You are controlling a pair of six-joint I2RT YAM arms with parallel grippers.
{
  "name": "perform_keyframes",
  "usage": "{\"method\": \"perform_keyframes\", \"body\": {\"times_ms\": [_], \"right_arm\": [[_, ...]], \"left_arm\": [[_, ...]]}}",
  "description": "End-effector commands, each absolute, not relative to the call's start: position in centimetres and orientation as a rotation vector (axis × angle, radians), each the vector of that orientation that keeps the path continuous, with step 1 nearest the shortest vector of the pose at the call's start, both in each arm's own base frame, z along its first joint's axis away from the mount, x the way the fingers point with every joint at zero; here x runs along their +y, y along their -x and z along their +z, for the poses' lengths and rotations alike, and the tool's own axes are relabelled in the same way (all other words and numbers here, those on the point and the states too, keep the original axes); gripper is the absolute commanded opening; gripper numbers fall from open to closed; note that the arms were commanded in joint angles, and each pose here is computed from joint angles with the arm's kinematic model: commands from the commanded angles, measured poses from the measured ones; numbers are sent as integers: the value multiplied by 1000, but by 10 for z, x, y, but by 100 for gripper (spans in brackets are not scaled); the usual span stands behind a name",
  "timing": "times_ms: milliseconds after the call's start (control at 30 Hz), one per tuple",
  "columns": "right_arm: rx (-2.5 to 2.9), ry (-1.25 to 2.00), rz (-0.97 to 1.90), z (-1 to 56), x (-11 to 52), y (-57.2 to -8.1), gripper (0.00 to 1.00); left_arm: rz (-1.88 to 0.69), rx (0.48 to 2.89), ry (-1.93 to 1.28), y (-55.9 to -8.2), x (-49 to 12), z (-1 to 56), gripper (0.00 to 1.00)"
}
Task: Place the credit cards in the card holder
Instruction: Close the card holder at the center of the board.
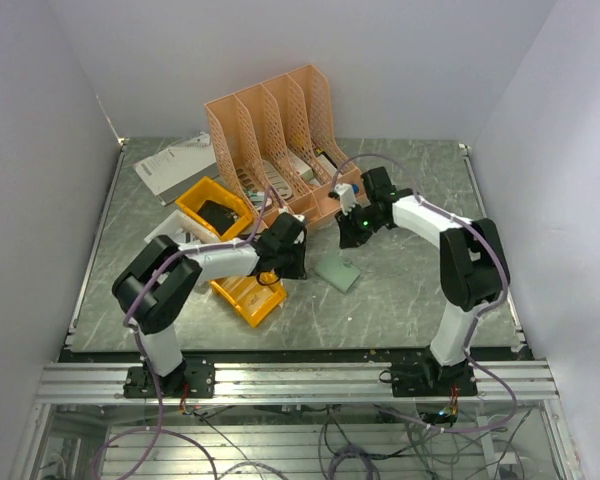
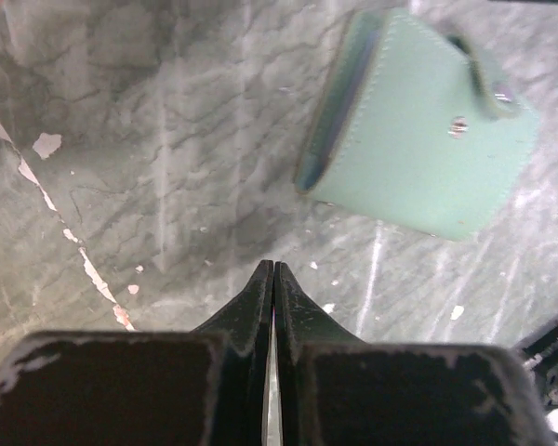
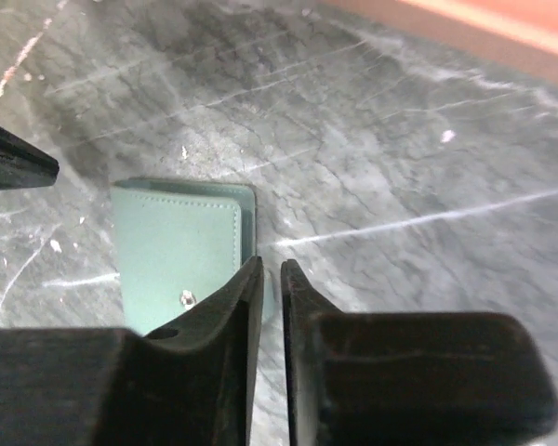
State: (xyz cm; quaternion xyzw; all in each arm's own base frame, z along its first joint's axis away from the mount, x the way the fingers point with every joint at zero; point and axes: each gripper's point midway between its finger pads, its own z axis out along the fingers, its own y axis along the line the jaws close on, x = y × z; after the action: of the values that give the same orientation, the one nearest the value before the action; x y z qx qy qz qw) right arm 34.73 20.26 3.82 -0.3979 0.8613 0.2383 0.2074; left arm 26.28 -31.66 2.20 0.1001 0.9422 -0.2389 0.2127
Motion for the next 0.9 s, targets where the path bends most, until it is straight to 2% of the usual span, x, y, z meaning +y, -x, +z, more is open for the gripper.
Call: {"method": "perform_keyframes", "body": {"times_ms": [0, 67, 133, 200, 267, 333, 367, 400, 433, 500, 633, 867], "right_arm": [[2186, 1176, 663, 91, 197, -352, 19], [2088, 1238, 681, 99, 197, -343, 30], [1923, 1377, 691, 102, 198, -328, 49], [1657, 1645, 688, 96, 197, -300, 57], [1575, 1726, 663, 83, 191, -287, 58], [1567, 1754, 754, 82, 190, -277, 55], [1545, 1768, 784, 88, 193, -281, 49], [1535, 1792, 811, 85, 192, -280, 37], [1552, 1802, 827, 81, 191, -281, 31], [1600, 1783, 822, 73, 189, -289, 26], [1609, 1724, 749, 73, 187, -301, 43], [1670, 1698, 739, 62, 186, -299, 46]], "left_arm": [[-822, 2384, -363, -278, -339, 75, 10], [-868, 2305, -401, -280, -344, 91, 13], [-886, 2230, -436, -285, -349, 104, 21], [-887, 2157, -456, -294, -351, 113, 29], [-904, 2114, -454, -302, -350, 115, 39], [-970, 2091, -447, -308, -351, 111, 46], [-1013, 2098, -458, -307, -355, 103, 47], [-1029, 2097, -454, -311, -357, 98, 47], [-1023, 2108, -455, -314, -360, 94, 47], [-1001, 2147, -452, -318, -363, 83, 48], [-929, 2209, -420, -320, -363, 68, 49], [-920, 2280, -416, -304, -373, 43, 47]]}}
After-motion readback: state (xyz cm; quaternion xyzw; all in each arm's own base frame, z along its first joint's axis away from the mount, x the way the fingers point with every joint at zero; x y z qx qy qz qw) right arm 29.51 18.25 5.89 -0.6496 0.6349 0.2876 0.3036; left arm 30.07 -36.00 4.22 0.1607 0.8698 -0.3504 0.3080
